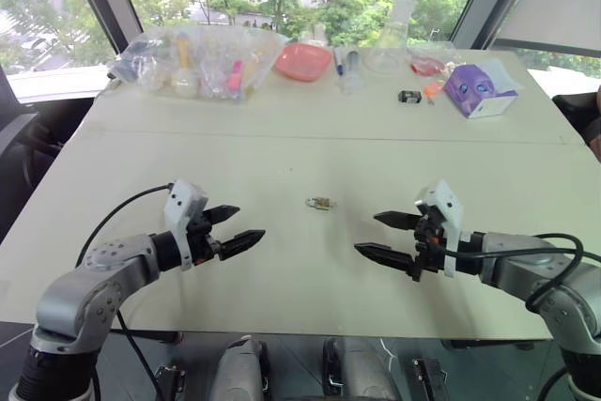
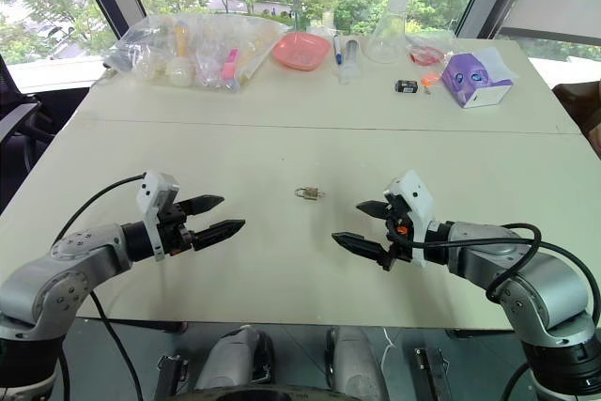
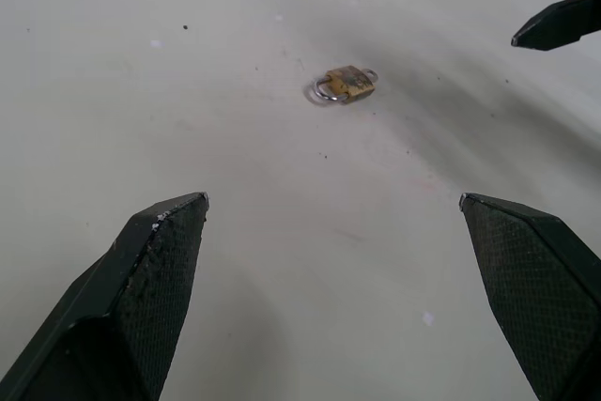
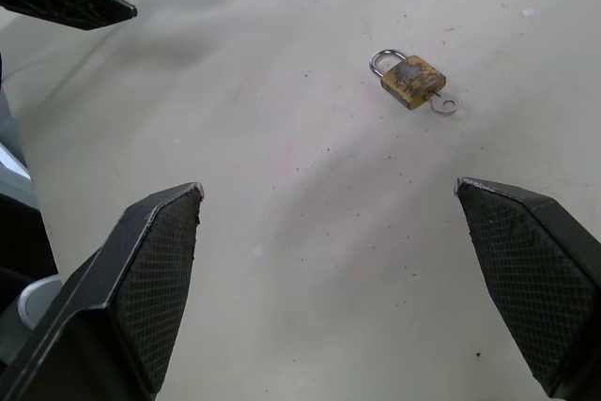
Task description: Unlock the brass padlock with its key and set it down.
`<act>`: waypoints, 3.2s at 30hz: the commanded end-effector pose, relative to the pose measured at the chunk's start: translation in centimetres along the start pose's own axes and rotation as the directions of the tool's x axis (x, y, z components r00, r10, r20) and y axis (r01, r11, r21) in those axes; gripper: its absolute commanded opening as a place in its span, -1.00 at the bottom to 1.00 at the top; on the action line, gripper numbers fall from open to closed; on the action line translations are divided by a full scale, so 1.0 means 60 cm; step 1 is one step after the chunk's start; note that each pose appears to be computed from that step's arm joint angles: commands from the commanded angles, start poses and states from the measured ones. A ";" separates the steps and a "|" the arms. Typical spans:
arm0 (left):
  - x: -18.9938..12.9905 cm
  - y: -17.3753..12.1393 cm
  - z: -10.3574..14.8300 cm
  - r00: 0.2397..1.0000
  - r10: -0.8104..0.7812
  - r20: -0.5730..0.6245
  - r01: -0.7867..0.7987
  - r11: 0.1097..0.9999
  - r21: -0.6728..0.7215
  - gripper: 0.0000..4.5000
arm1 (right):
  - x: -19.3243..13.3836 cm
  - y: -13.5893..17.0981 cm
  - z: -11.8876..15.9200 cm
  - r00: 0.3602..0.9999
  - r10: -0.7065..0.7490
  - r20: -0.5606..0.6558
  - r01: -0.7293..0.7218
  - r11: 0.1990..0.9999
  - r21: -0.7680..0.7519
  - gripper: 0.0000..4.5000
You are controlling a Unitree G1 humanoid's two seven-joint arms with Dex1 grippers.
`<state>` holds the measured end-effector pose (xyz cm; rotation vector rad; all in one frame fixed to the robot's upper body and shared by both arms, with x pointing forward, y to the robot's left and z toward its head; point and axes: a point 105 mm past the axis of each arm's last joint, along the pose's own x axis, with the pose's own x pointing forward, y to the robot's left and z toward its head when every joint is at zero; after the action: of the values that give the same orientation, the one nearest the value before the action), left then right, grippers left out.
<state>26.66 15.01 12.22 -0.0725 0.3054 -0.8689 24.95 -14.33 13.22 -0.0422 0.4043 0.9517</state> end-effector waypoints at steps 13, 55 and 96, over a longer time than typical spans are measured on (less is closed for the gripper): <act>0.003 -0.001 0.018 0.999 -0.006 0.034 0.004 0.999 0.044 1.00 | 0.005 0.003 0.015 1.000 0.007 0.026 -0.006 0.999 -0.040 0.97; 0.285 -0.016 0.049 0.693 -0.389 -0.607 0.700 0.565 0.437 1.00 | 0.021 0.006 0.009 0.954 -0.289 0.082 0.288 0.957 0.014 0.97; 0.252 0.030 -0.005 0.629 -0.280 -0.725 0.713 0.580 0.395 -0.17 | 0.031 -0.010 0.015 0.955 -0.285 0.088 0.286 0.958 0.001 1.00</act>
<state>37.43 2.77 10.00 0.8007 0.4250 -1.5833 26.59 -13.27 12.35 -0.0626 0.3462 0.6593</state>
